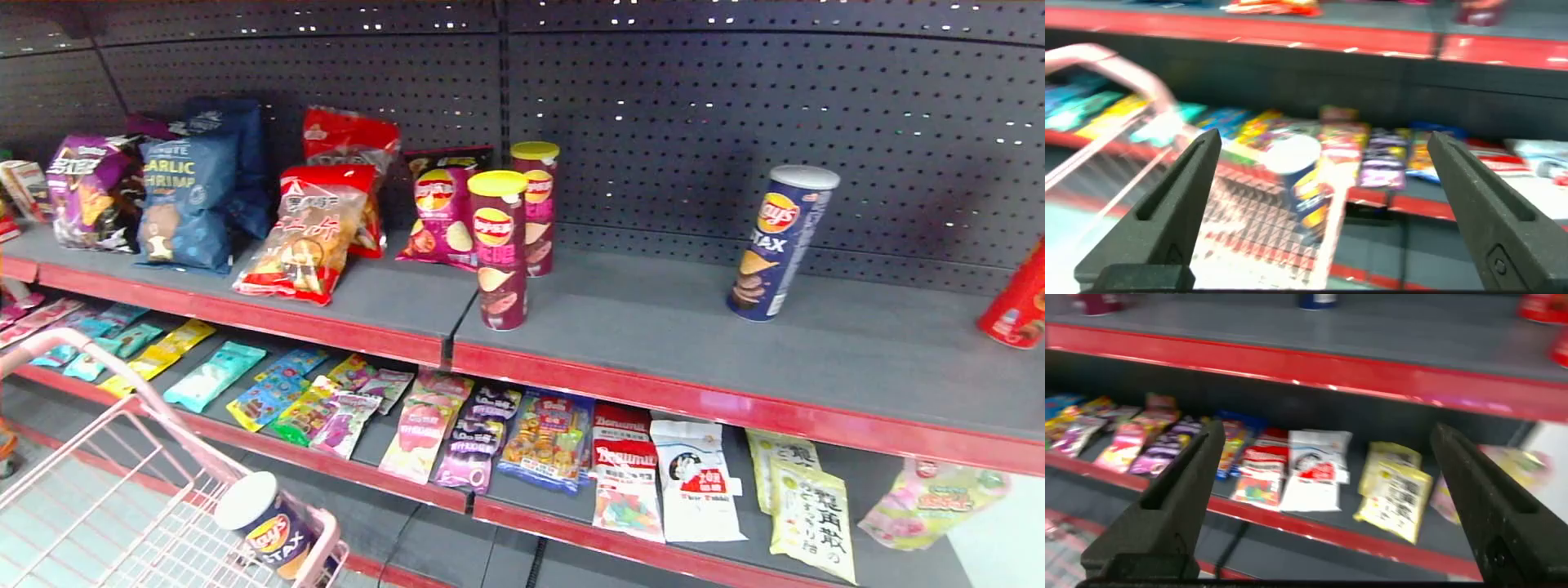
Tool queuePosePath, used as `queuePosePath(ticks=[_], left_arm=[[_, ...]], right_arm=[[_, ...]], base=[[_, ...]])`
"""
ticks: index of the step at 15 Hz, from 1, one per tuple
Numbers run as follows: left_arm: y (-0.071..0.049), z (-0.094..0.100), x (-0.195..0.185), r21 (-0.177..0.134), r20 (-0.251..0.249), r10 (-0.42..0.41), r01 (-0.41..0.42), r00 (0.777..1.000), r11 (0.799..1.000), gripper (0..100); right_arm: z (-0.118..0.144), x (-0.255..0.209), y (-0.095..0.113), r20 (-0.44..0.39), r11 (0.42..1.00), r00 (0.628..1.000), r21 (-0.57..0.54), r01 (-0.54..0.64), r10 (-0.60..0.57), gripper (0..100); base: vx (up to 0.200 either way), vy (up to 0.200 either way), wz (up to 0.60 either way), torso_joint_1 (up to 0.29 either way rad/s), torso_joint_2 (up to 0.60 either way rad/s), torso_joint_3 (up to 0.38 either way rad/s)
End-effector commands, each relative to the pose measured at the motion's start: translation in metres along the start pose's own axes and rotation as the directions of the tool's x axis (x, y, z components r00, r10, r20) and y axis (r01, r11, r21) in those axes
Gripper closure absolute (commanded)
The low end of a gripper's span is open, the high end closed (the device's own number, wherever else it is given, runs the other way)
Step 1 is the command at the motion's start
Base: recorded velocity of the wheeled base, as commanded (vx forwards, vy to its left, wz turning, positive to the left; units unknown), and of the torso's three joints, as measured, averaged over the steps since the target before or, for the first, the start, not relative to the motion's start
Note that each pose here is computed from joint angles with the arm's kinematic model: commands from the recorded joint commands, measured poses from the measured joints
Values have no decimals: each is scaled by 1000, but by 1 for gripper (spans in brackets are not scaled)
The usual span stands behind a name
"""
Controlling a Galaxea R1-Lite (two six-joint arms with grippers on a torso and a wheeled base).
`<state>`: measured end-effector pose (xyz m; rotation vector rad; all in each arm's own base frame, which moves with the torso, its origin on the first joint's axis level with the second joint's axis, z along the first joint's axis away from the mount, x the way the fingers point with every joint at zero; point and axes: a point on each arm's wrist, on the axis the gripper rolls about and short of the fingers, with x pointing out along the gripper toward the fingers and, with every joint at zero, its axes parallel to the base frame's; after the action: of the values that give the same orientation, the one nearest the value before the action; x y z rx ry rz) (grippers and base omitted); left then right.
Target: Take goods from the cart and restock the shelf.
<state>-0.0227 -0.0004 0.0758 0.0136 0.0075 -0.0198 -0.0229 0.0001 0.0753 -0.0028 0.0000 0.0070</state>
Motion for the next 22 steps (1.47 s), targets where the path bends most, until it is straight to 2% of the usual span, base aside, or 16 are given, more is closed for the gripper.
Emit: queuePosePath(ticks=[1,7,12,22], left_arm=[[0,0,0,0,-2,0,0,1000,1000,0],[0,0,0,0,-2,0,0,1000,1000,0],[0,0,0,0,-2,0,0,1000,1000,0],[0,0,0,0,-3,-2,2,1000,1000,0]], right_arm=[[0,0,0,0,1000,1000,0,-1,1,0],[0,0,0,-2,1000,1000,3,-1,1,0],[0,0,0,0,1000,1000,7,-1,1,0],[0,0,0,0,1000,1000,7,-1,1,0]], base=[[0,0,600,2,2,7],[0,0,600,5,1,5],[0,0,0,-11,17,13],[0,0,0,-155,384,224]])
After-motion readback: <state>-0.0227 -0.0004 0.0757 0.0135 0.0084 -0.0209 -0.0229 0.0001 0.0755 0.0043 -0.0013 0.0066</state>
